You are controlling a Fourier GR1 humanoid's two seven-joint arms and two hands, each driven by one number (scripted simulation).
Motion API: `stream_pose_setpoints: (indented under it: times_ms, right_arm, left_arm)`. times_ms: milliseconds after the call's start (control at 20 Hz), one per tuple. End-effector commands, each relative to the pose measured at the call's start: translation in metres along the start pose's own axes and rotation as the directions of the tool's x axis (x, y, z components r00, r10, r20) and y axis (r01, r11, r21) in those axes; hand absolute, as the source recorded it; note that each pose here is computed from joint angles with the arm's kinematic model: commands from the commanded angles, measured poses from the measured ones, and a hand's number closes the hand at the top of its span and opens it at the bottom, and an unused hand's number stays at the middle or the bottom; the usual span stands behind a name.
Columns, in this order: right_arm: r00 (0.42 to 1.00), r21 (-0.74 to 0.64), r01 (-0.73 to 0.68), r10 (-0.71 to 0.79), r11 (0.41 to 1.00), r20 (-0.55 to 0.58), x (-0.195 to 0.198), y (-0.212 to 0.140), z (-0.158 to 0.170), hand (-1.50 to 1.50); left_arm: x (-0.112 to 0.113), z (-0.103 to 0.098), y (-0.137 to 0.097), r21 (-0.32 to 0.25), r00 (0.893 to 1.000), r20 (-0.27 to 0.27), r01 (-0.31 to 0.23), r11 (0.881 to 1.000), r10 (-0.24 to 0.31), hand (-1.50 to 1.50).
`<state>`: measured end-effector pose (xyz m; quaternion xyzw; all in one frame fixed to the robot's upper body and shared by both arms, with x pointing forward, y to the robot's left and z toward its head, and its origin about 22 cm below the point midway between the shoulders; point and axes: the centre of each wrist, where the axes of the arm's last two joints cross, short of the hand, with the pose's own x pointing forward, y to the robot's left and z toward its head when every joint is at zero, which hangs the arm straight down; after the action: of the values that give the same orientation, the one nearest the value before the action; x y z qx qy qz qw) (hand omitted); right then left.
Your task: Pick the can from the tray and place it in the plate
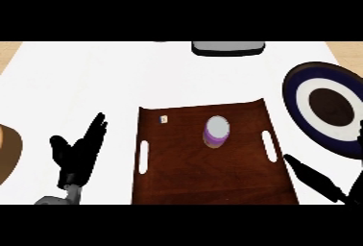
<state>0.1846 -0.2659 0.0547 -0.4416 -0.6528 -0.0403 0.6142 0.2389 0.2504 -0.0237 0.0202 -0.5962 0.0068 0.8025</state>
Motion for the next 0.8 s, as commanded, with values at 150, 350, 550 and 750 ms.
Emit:
stream_pose_setpoints:
  times_ms: [150,350,550,750]
  right_arm:
    - [0.960,0.232,-0.229,0.259,0.945,-0.106,0.037,-0.006,0.024,-1.50]
    - [0.924,0.252,-0.290,0.338,0.923,-0.177,0.077,0.005,0.026,-1.50]
    - [0.907,0.296,-0.316,0.379,0.901,-0.184,0.123,0.039,0.035,-1.50]
    - [0.866,0.314,-0.389,0.460,0.866,-0.197,0.142,0.071,0.023,-1.50]
  left_arm:
    - [-0.012,0.003,-0.002,-0.022,0.996,-0.085,0.009,1.000,-0.011,0.00]
    - [-0.007,0.002,-0.006,-0.054,0.996,-0.093,0.006,0.999,-0.011,0.00]
    - [-0.011,0.002,-0.009,-0.069,0.996,-0.085,0.012,0.998,-0.018,0.00]
    - [0.001,0.000,-0.007,-0.064,0.997,-0.083,-0.009,0.998,0.004,0.00]
